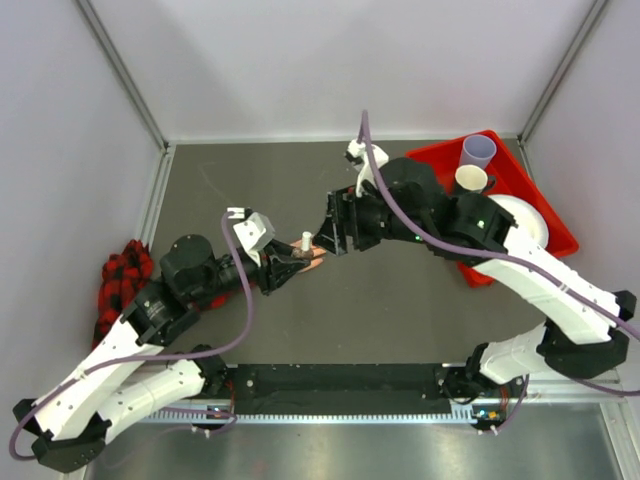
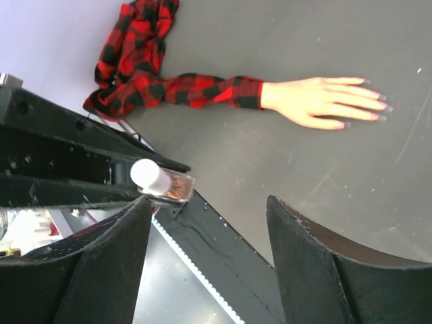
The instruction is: Paint the nails
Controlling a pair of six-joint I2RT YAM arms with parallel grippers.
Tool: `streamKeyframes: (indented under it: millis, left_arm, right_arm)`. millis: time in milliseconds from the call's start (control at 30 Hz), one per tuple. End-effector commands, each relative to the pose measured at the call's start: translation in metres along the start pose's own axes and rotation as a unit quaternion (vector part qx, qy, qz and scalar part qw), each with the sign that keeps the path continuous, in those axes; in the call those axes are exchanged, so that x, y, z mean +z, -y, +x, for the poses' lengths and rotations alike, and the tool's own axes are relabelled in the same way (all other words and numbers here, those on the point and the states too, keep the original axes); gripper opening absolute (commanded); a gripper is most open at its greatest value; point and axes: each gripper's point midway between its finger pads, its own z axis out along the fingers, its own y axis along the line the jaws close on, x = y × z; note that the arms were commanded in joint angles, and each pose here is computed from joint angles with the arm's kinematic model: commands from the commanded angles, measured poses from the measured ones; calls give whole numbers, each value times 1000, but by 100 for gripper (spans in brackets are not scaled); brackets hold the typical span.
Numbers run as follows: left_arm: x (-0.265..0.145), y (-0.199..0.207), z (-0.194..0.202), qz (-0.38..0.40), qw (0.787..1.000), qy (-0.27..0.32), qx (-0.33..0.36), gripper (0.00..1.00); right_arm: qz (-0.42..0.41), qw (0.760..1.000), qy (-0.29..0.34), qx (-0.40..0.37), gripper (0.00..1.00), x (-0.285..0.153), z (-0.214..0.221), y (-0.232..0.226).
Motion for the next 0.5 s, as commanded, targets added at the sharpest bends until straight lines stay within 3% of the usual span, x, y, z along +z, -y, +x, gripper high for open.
streamKeyframes:
  millis: [0,400,467]
  left_arm:
    - [1,-9,-12,-23,999,14,25,0]
    - [14,-20,-1,-36,998,-11,42,0]
    - [15,-21,-1,-36,998,-13,42,0]
  right_arm:
    - [15,1000,2,22,66,9,-10,-13]
    - [10,999,-32,-2,37,26,-6,-20]
    - [5,999,-40,-3,38,26,0,-20]
